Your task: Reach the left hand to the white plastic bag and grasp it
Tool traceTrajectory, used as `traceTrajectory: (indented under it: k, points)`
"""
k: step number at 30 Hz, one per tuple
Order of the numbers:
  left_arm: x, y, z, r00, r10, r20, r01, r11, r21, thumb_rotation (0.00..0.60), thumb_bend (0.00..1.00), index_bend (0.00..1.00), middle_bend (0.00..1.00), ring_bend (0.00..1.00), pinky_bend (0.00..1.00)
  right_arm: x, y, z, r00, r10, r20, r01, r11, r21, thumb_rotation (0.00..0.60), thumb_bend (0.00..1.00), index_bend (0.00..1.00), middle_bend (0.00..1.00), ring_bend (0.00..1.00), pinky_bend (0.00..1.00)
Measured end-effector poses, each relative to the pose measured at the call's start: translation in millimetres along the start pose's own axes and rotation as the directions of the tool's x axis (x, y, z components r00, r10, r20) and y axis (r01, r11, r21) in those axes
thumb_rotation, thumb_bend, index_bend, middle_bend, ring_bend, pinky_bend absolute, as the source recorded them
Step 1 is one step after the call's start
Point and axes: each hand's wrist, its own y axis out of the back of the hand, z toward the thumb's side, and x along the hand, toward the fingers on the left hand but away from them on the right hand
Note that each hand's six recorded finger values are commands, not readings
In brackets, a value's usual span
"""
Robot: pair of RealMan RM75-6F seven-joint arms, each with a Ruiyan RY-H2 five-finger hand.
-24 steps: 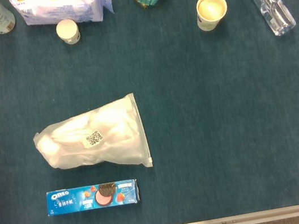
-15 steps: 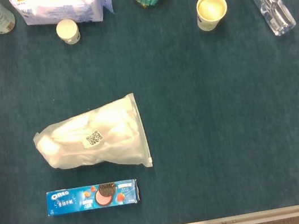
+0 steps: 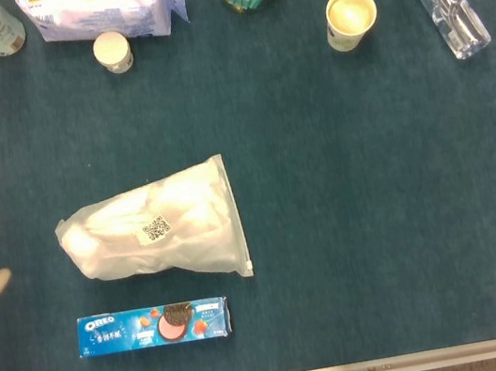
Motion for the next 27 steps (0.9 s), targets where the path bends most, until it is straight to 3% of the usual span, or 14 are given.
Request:
traceTrajectory:
  k: [5, 8, 11, 15, 22, 27]
  points:
    - [17, -1, 26, 0.996, -0.049, 0.074, 0.05, 0.999, -0.006, 0.6, 0.37, 0.44, 0.44, 0.62, 0.85, -1, 2, -2, 1.0, -0.006, 0.006, 0.006, 1.0, -0.007, 0.6, 0.08, 0.41, 0.34, 0.16, 0.29]
    - [25, -5, 36, 0.991, -0.083, 0.101, 0.081, 0.996, 0.021, 0.6, 0.48, 0.44, 0.56, 0.69, 0.9, -1, 4, -2, 1.0, -0.009, 0.005, 0.009, 1.0, -0.01, 0.6, 0.08, 0.41, 0.34, 0.16, 0.29]
    - [31, -12, 45, 0.984, -0.128, 0.122, 0.121, 0.991, 0.058, 0.6, 0.64, 0.45, 0.76, 0.79, 0.95, 0, 5, -2, 1.0, -0.014, 0.005, 0.014, 1.0, -0.013, 0.6, 0.08, 0.41, 0.34, 0.16, 0.29]
    - [37, -24, 54, 0.969, -0.205, 0.139, 0.189, 0.975, 0.116, 0.6, 0.77, 0.47, 0.98, 0.9, 1.0, 0, 6, -3, 1.0, -0.014, 0.006, 0.014, 1.0, -0.013, 0.6, 0.08, 0.41, 0.34, 0.16, 0.29]
    - [42, -47, 68, 0.925, -0.354, 0.135, 0.327, 0.926, 0.186, 0.6, 0.93, 0.38, 1.0, 0.98, 1.0, 0, 5, -3, 1.0, -0.012, 0.009, 0.012, 1.0, -0.011, 0.6, 0.08, 0.41, 0.34, 0.16, 0.29]
    - [44, -61, 76, 0.891, -0.436, 0.13, 0.401, 0.887, 0.23, 0.6, 0.97, 0.36, 1.0, 1.0, 1.0, 0, 7, -4, 1.0, -0.015, 0.009, 0.016, 1.0, -0.017, 0.6, 0.08, 0.41, 0.34, 0.16, 0.29]
